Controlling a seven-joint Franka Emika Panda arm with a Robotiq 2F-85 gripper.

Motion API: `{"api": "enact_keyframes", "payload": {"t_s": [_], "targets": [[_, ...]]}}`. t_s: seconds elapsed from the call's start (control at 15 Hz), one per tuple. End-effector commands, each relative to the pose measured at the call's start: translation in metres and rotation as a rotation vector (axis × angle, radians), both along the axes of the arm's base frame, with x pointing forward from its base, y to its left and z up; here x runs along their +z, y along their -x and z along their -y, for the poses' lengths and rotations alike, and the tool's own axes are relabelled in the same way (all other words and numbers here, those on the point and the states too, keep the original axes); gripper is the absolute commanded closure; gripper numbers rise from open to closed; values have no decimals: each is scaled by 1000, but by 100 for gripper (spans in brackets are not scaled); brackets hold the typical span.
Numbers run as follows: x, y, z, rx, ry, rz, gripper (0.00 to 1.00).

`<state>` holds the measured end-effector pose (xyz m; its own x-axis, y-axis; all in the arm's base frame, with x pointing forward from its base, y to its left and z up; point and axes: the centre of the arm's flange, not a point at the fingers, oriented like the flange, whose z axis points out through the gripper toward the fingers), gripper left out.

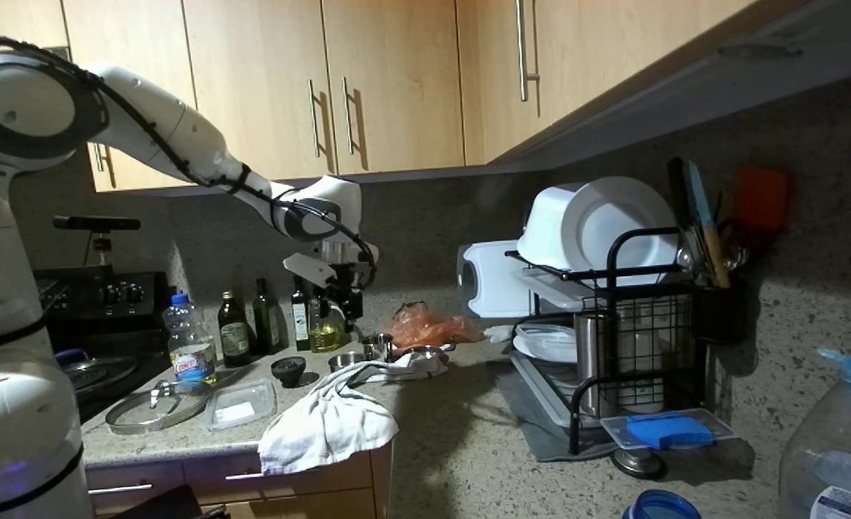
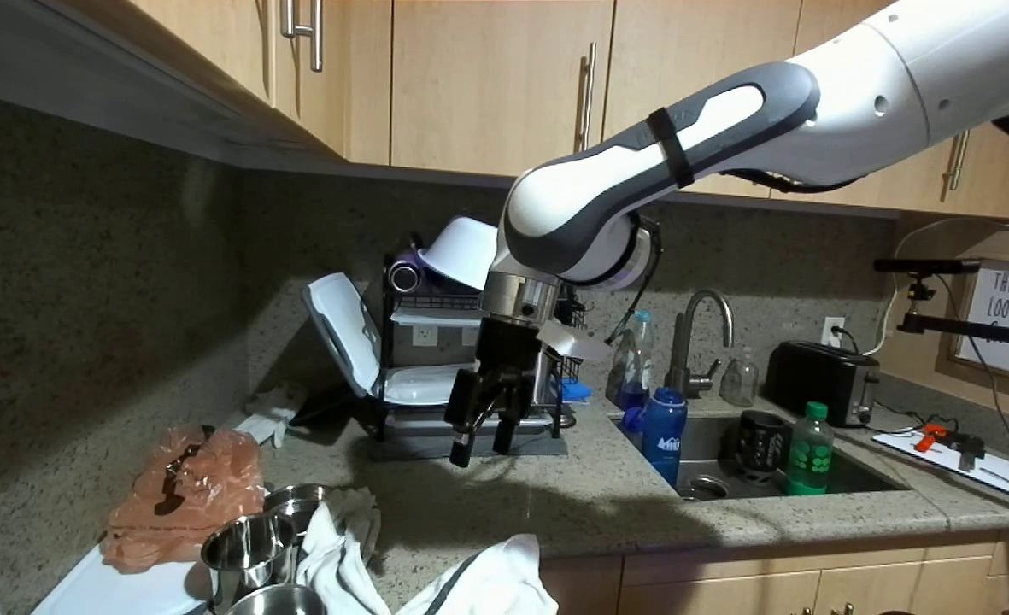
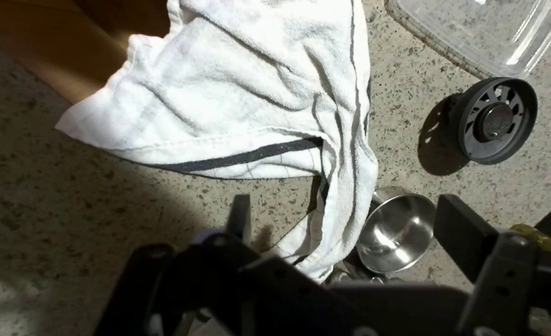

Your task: Move the white towel to the right

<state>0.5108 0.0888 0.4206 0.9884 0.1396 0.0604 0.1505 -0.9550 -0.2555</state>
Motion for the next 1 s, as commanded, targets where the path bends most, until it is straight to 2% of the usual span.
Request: {"api": "enact_keyframes", "payload": {"t_s": [0.0,0.2,0.27,0.6,0.93], "targets": [[0,0,0,0,0,0,0],[-3,-10,1,-18,-9,0,0],[-4,-14,-3,-32,25,-7,0],[-13,-40,-38,28,34,-4,0],[-53,-80,-55,11,134,-74,0]]}}
